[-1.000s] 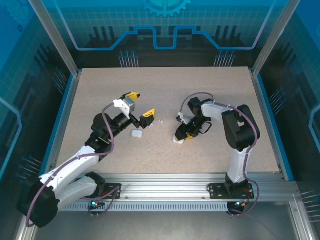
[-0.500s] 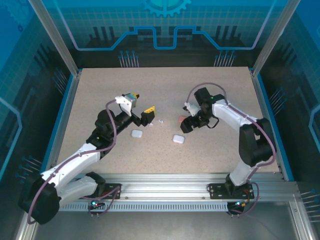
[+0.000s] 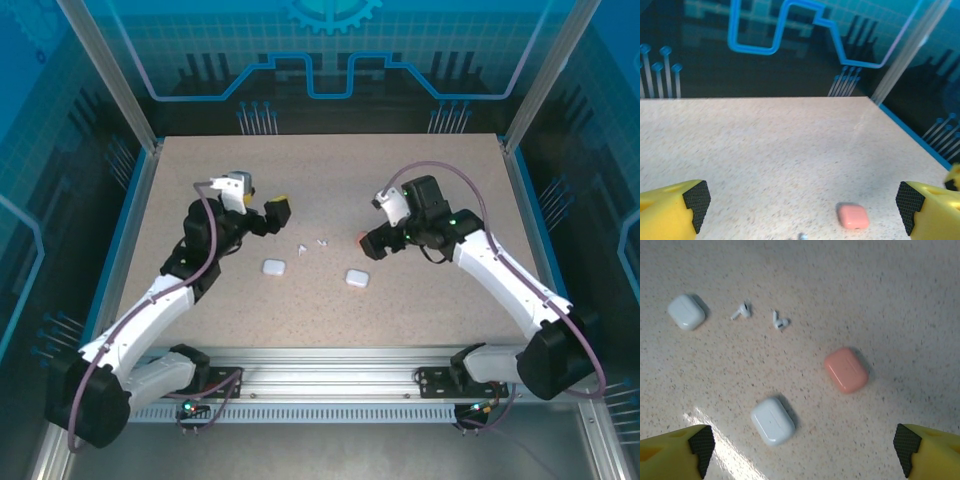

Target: Insert the wireless bluetooth earbuds into the charging case

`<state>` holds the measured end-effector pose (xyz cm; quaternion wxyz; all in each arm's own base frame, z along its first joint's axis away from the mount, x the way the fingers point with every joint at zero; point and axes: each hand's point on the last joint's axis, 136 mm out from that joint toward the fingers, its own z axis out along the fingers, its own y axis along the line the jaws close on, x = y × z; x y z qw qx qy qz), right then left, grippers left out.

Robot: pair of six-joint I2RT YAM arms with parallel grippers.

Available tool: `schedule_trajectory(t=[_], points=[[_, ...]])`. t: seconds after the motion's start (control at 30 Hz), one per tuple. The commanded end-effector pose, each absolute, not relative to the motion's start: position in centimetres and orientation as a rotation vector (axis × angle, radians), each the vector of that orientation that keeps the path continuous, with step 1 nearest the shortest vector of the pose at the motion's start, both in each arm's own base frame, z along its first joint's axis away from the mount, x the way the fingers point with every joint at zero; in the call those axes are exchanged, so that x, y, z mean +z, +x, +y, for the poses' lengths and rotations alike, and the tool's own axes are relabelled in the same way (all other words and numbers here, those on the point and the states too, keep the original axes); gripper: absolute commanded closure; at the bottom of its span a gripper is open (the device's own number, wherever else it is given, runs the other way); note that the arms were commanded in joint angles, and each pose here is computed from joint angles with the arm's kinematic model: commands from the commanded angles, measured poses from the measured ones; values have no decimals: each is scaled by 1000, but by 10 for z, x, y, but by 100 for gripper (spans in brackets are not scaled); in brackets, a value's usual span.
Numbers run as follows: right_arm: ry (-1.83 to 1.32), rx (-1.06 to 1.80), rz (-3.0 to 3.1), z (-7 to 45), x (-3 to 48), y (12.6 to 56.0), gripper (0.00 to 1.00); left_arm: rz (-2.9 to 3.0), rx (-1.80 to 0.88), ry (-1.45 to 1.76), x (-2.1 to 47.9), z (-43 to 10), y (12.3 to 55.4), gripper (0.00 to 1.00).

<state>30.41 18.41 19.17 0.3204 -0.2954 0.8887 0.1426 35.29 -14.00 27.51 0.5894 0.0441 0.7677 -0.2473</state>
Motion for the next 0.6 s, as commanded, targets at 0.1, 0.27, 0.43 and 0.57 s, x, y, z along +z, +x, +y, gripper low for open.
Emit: schedule_trajectory(t=[0.1,0.27,0.43,0.57], points=[[-778,343,2177,209,207,312,0,1922,-540,-55,254,-104,352,1],[-796,313,2175,221,205,313,0,1969,-522,-63,254,-88,346,1],[-924,314,2134,251,202,307,0,2038,-542,-135,251,-73,344,1],[-1114,275,2086,280,191,306,0,2087,-545,-269,239,-53,345,1]])
